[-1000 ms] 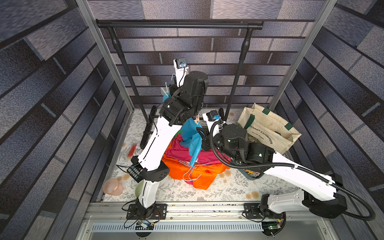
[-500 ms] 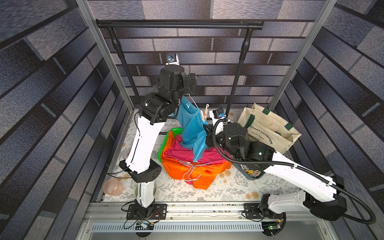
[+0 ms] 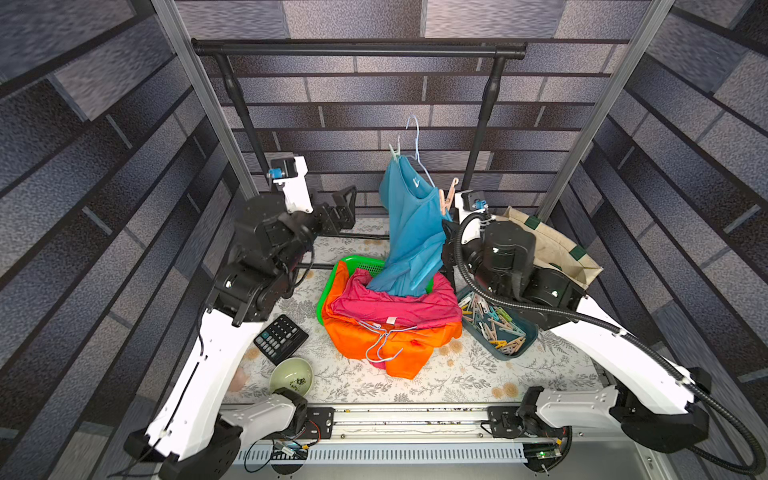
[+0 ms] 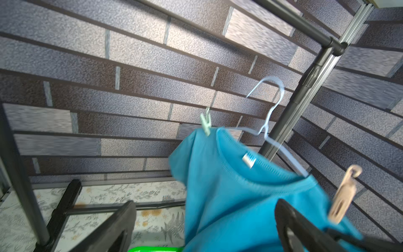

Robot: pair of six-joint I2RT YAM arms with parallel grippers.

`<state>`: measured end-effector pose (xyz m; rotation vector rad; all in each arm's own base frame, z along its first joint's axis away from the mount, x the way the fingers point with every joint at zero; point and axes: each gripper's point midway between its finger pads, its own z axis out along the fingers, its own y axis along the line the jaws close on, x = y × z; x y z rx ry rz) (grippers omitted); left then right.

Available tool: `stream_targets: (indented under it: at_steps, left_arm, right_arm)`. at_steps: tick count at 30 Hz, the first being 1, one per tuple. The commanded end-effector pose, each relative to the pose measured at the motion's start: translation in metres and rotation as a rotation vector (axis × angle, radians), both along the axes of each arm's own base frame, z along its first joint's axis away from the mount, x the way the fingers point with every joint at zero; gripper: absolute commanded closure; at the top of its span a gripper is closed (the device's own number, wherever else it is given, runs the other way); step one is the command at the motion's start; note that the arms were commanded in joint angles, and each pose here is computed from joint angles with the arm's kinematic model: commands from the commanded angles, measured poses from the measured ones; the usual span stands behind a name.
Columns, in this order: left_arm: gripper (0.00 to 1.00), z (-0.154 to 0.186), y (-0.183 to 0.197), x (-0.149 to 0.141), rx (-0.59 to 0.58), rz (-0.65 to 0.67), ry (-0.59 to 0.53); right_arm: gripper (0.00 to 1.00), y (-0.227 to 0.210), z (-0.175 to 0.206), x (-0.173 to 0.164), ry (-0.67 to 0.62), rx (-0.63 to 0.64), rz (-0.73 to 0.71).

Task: Use clothespins to secure the t-shirt on both sides of the hanger
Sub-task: Hang the hanger on the clothesline.

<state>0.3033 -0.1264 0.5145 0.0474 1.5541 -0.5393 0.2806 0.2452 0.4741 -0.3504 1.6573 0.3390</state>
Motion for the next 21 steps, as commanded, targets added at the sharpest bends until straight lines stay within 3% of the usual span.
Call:
stream_targets:
  at_steps: [1,6,10,21]
  left_arm:
    - [0.0,0.055,0.019,-0.028,-0.087,0.025,-0.279]
    - [0.0,0.03,0.012,-0.019,0.007,-0.002,-0.137]
    - [0.0,0.014,0.006,-0.01,0.03,-0.016,-0.08]
    - [0.0,-0.018,-0.01,0.01,0.03,-0.059,0.02]
  right_arm:
    - [1.0,-0.036,0.088,-0.021,-0.206,0.091,-0.025]
    - [1.0,-0.037,0.141,-0.029,-0.326,0.116,0.005]
    - [1.0,-0.03,0.165,-0.027,-0.348,0.117,0.026]
    - [1.0,-0.038,0.162,0.033,-0.27,0.098,-0.113]
